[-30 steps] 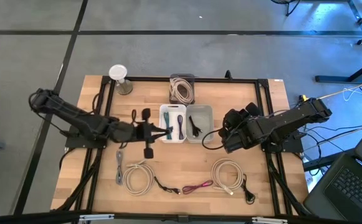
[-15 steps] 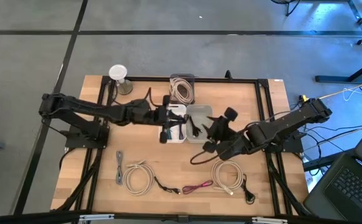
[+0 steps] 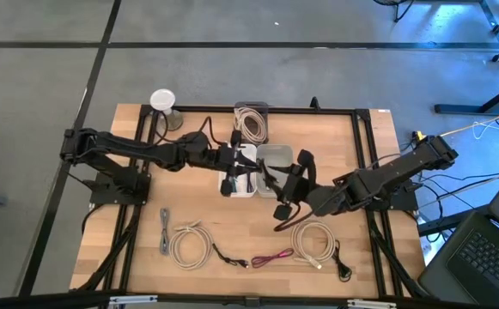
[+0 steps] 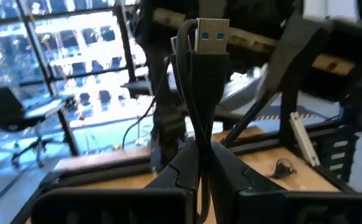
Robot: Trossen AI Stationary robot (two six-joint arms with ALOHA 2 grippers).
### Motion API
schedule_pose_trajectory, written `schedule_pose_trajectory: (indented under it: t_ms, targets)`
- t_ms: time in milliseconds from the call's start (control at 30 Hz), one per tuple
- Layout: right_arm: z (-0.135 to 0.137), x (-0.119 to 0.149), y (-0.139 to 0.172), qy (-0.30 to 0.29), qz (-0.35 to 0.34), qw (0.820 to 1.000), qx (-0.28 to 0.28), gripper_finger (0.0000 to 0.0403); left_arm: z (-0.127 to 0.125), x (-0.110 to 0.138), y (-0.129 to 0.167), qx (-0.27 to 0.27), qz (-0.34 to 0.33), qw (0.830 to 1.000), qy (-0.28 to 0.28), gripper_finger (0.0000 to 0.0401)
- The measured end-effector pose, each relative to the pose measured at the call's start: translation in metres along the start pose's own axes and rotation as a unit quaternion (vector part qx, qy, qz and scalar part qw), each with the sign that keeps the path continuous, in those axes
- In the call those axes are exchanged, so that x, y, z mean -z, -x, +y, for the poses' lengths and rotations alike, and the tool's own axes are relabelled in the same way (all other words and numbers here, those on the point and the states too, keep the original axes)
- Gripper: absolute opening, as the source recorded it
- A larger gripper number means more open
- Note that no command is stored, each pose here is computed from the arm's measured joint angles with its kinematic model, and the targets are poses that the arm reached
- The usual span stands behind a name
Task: Pick & Place USB Port
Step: Put the black charger cable into the gray bin
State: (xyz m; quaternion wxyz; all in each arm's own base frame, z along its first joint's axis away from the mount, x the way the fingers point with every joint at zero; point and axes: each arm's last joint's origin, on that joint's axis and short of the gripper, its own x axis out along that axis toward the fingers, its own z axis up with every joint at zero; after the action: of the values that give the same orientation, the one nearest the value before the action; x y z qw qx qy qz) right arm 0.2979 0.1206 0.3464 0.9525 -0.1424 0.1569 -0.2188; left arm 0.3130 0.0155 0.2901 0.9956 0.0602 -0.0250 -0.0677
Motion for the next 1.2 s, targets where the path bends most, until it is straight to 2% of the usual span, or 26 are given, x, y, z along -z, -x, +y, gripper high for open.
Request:
schedule_pose_trajectory:
  t_ms: [233, 433, 567, 700, 733, 867, 1067, 1200]
  targets:
    - [-0.011, -0.004, -0.015, -0.019, -0.013, 0.999, -0.036, 0.0170, -0.003, -0.002, 0.000, 0.009, -0.009, 1.000, -0.003, 0.0010]
    - [-0.024, -0.004, -0.029, -0.032, -0.012, 0.999, -0.025, 0.0162, -0.002, -0.002, 0.000, 0.006, -0.008, 1.000, -0.003, 0.0010]
    - [-0.029, -0.003, -0.035, -0.035, -0.010, 0.998, -0.042, 0.0124, -0.002, -0.002, 0.000, 0.004, -0.008, 1.000, -0.003, 0.0010]
    - [-0.030, -0.003, -0.035, -0.032, -0.009, 0.998, -0.044, 0.0050, -0.002, -0.002, 0.000, 0.001, -0.008, 1.000, -0.003, 0.0010]
    - [-0.030, -0.003, -0.035, -0.026, -0.010, 0.999, -0.045, 0.0050, -0.002, -0.002, 0.000, 0.002, -0.009, 1.000, -0.003, 0.0013]
    - [-0.030, -0.003, -0.035, -0.020, -0.008, 0.999, -0.042, 0.0050, -0.002, -0.002, 0.000, -0.001, -0.008, 1.000, 0.007, 0.0045]
    - [-0.034, -0.001, -0.034, -0.013, 0.006, 1.000, 0.009, 0.0050, 0.000, -0.001, 0.000, -0.026, 0.000, 1.000, 0.011, 0.0108]
    - [-0.045, -0.005, -0.027, -0.034, 0.003, 0.998, 0.052, 0.0050, 0.001, 0.002, 0.000, -0.057, 0.020, 0.998, 0.011, 0.0147]
